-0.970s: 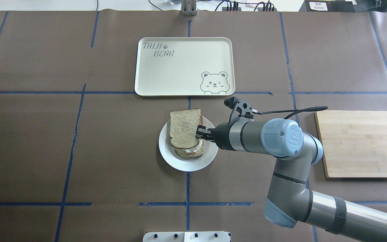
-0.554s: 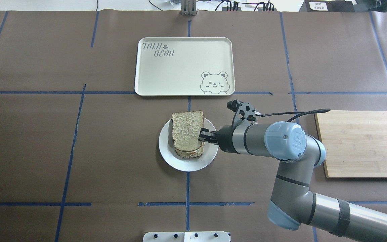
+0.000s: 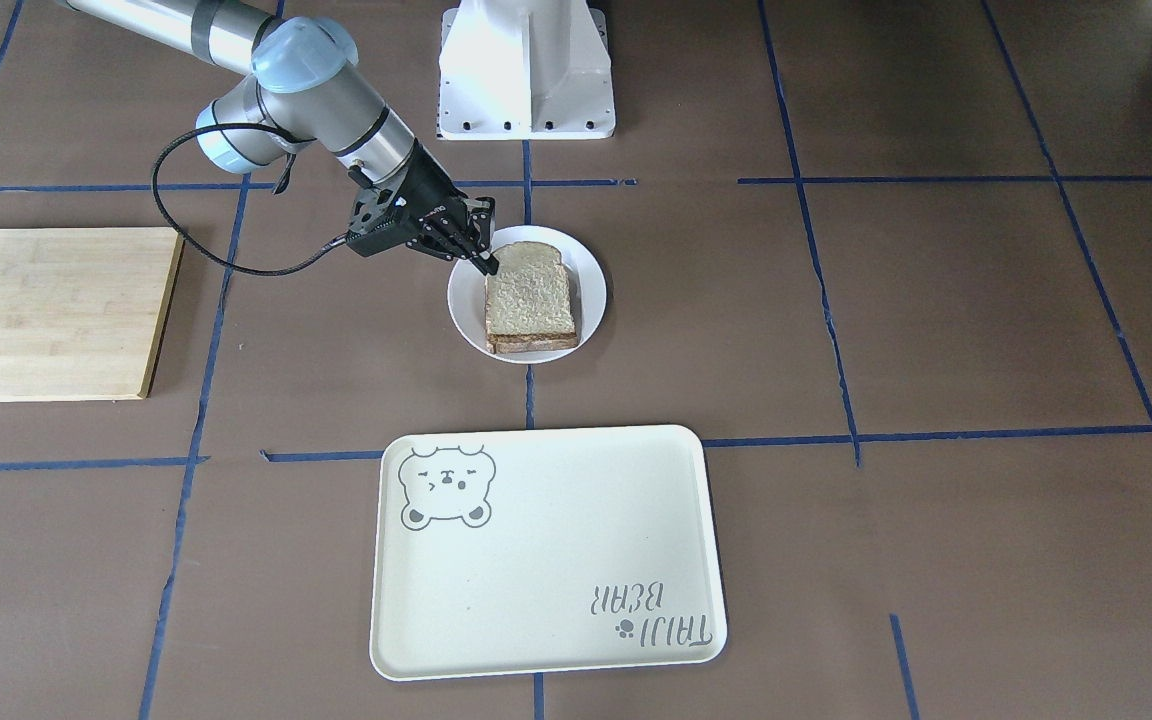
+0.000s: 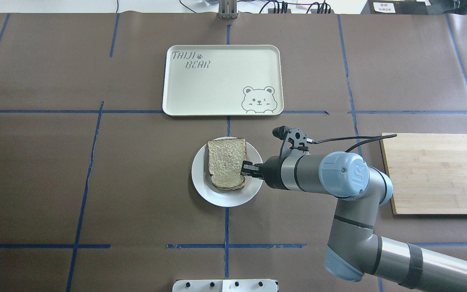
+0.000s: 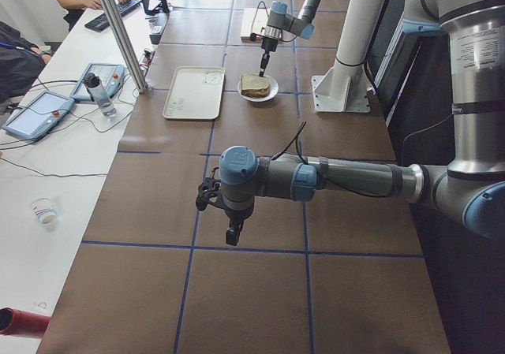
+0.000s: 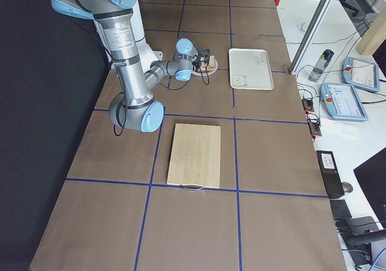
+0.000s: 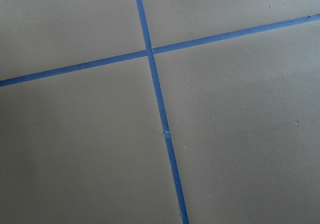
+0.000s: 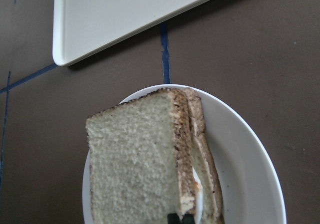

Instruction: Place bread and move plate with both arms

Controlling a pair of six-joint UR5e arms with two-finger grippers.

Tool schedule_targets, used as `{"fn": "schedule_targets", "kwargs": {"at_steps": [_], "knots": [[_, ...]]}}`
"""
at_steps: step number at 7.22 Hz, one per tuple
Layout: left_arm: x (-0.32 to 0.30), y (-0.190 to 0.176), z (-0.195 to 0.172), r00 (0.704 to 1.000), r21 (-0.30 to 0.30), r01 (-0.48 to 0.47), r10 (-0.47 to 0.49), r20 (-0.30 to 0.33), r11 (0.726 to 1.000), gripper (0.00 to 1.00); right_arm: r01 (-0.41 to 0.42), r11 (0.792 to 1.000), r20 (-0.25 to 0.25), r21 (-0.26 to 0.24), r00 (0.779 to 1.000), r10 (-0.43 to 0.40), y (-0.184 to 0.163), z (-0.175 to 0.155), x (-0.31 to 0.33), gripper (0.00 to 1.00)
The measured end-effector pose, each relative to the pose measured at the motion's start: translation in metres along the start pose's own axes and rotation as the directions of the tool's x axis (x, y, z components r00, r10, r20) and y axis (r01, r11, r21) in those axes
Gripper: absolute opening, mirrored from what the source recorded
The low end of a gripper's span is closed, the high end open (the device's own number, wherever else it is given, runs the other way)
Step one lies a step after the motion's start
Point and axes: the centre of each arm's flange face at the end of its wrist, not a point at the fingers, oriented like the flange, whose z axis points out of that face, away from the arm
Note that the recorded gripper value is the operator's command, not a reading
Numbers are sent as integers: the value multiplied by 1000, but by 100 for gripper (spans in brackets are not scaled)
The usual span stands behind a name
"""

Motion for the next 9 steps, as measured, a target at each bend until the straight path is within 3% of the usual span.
{"fn": "schedule_targets", "kwargs": {"at_steps": [2,4,7,9], "knots": [[0,0,0,1000,0,0,0,0,1000,100,0,1000,-2,2,1000,0,-5,-2,-1,100],[2,-2,-2,1000,5,-6,6,1,1000,100,-10,1000,-49,-8,999,10,-26,-7,3,100],[14,-23,-15,999,37,-37,36,4,999,100,23,992,-200,-120,979,-47,-118,-54,25,100],[29,-39,-27,999,67,19,-17,-27,998,100,79,978,-276,-195,952,-132,-180,-96,49,100]]}}
